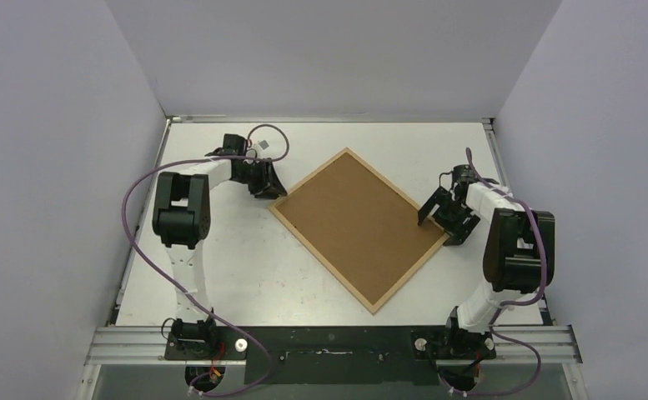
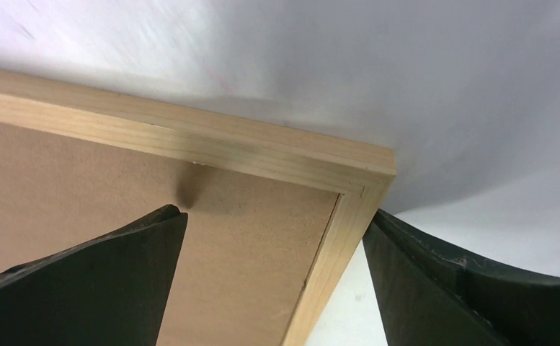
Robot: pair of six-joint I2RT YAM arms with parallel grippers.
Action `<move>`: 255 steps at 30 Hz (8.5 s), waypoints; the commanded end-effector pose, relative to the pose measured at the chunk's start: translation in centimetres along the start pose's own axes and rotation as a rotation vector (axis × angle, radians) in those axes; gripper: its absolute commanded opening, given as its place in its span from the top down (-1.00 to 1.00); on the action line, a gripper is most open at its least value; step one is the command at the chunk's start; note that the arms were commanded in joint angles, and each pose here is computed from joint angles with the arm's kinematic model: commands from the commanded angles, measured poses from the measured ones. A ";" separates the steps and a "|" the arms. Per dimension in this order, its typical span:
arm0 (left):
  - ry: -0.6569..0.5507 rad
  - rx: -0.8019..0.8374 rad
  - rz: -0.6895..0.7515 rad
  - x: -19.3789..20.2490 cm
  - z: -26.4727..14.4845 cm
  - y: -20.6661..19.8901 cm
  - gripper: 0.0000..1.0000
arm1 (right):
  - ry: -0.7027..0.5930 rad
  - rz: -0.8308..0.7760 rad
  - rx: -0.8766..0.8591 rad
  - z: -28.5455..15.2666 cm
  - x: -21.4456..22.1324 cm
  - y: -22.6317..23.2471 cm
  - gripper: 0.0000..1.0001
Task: Put the photo into the frame
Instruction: Adjust the photo frame at the center of the board, then install the photo frame at the center of the board.
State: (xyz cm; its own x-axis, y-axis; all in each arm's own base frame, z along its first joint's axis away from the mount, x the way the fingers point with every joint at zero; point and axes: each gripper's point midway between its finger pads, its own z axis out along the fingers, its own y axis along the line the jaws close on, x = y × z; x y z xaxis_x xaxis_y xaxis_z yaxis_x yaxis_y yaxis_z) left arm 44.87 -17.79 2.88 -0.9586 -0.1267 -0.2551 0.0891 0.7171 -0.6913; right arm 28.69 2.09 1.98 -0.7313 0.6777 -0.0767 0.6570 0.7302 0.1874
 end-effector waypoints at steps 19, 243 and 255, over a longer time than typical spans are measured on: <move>0.260 -0.293 -0.138 21.5 -2.7 -1.4 0.60 | -0.391 -0.313 0.067 3.1 -10.8 10.4 -0.82; 0.265 -0.307 -0.578 12.7 1.7 6.3 0.89 | -0.056 -0.910 -0.015 7.5 23.0 21.3 0.04; 0.269 -0.307 -0.577 12.8 1.7 6.3 0.89 | -0.036 -0.902 -0.010 8.0 23.0 21.3 -0.04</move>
State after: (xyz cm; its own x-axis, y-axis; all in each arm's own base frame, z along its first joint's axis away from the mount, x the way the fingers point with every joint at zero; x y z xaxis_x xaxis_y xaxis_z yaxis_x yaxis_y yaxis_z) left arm 37.52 -19.60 1.55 -0.9071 -0.3294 0.2622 -0.4142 0.5866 -0.6960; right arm 29.75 37.81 2.83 -0.9165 -0.1096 -0.3848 -0.1989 0.9593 0.2006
